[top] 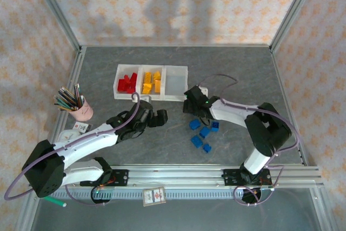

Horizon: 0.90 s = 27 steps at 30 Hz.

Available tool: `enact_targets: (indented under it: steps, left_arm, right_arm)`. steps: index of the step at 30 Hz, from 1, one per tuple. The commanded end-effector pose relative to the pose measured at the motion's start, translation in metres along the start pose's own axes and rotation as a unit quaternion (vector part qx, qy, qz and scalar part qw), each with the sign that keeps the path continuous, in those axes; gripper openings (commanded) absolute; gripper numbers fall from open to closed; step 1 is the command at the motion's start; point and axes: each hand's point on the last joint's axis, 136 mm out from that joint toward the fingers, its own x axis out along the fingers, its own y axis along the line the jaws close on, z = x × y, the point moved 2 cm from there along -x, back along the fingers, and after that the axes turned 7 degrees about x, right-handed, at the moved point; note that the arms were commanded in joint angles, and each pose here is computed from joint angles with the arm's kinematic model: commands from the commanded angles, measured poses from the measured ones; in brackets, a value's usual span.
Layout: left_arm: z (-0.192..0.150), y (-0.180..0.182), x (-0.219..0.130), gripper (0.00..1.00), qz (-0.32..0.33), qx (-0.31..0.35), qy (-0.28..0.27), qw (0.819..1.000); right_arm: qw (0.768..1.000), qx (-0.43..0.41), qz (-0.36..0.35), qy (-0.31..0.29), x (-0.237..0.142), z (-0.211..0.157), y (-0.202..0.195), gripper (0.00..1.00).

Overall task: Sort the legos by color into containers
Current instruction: Pick up the lego from the center of the table.

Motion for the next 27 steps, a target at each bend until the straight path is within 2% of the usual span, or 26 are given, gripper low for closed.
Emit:
enact_targets:
  steps: [1,10,13,18,27]
  left_arm:
    - [0.005,-0.005,0.003,0.99,-0.008,-0.024,-0.021,0.999]
    - [0.001,-0.004,0.008,0.99,-0.006,-0.029,-0.013,0.999]
    - [0.001,-0.003,0.008,0.99,-0.001,-0.028,-0.013,1.000]
    - [0.005,-0.004,0.006,0.99,-0.003,-0.032,-0.018,0.999]
    - [0.022,-0.002,-0.012,0.99,0.008,-0.034,-0.051,0.998]
  right_arm:
    - [1.000,0.008,-0.005,-0.022,0.006,0.015,0.009,0.76]
    - [1.000,-0.010,-0.022,-0.019,0.027,0.011,0.009,0.50]
    - [0.999,-0.016,-0.024,-0.022,0.027,0.010,0.007,0.39]
    - [0.999,-0.029,-0.017,-0.030,0.016,0.015,0.011,0.26]
    - [0.995,-0.063,0.027,-0.073,-0.039,0.048,0.051,0.23]
